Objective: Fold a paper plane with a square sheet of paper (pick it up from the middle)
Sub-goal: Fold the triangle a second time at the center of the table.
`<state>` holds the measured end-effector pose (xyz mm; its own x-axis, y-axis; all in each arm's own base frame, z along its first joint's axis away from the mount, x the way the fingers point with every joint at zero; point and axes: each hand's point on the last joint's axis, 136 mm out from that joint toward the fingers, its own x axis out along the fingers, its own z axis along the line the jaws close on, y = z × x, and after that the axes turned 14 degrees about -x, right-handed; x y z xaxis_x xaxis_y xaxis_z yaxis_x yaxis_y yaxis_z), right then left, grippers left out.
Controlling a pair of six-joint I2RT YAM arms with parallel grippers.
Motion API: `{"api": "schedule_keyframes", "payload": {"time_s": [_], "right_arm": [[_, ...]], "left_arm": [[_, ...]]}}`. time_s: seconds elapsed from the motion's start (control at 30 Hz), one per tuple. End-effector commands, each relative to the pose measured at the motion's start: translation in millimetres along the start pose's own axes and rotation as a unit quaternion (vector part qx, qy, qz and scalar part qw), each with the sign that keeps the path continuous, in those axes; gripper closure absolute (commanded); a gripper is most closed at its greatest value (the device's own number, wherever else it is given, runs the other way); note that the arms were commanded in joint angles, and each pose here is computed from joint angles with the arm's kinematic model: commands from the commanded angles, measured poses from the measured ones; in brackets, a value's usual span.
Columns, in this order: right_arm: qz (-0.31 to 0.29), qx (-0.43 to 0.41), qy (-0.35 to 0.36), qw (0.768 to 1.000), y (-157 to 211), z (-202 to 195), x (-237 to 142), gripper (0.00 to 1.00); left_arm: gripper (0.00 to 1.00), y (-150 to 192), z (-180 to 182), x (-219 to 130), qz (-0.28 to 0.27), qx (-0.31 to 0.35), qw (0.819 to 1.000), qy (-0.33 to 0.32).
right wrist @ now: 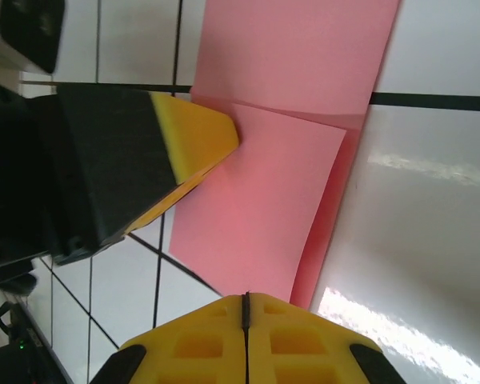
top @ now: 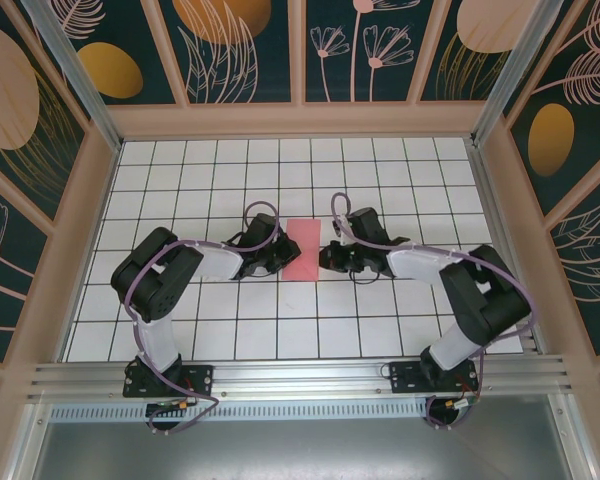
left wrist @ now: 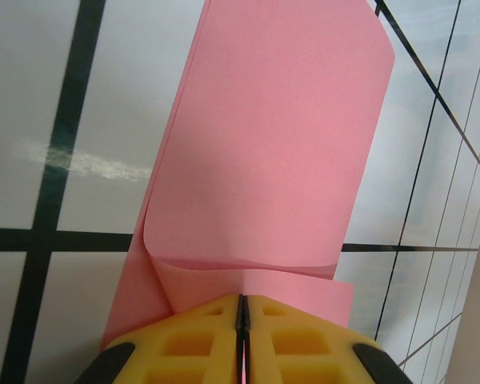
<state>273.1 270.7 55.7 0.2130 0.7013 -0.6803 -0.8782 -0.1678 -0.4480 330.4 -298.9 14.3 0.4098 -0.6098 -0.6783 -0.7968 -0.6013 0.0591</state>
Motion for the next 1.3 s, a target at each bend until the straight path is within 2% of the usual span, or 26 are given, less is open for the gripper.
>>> {"api": "schedule_keyframes", "payload": {"time_s": [0.0, 0.37, 0.6, 0.87, 1.03, 1.27], "right_arm": [[0.004, -0.010, -0.024, 1.000, -8, 14, 11, 0.92], [0.070, 0.006, 0.014, 0.997, 20, -2, 33, 0.93], [0.089, 0.016, 0.030, 0.995, 30, -13, 39, 0.93], [0.103, 0.023, 0.044, 0.993, 35, -20, 40, 0.94], [0.102, 0.019, 0.043, 0.994, 34, -19, 39, 0.94], [0.110, 0.021, 0.047, 0.993, 37, -21, 41, 0.94]], "left_arm": [[0.86, 4, 58, -1, 0.002, -0.021, 0.996, -0.086], [0.86, 5, 52, -2, 0.009, -0.011, 0.997, -0.081], [0.85, 4, 36, -5, 0.009, 0.009, 0.998, -0.065], [0.81, 18, -14, -25, 0.037, 0.041, 0.998, 0.037], [0.85, 32, -27, -30, 0.058, 0.039, 0.995, 0.075], [0.90, 49, -12, -19, 0.078, 0.037, 0.995, 0.053]]}}
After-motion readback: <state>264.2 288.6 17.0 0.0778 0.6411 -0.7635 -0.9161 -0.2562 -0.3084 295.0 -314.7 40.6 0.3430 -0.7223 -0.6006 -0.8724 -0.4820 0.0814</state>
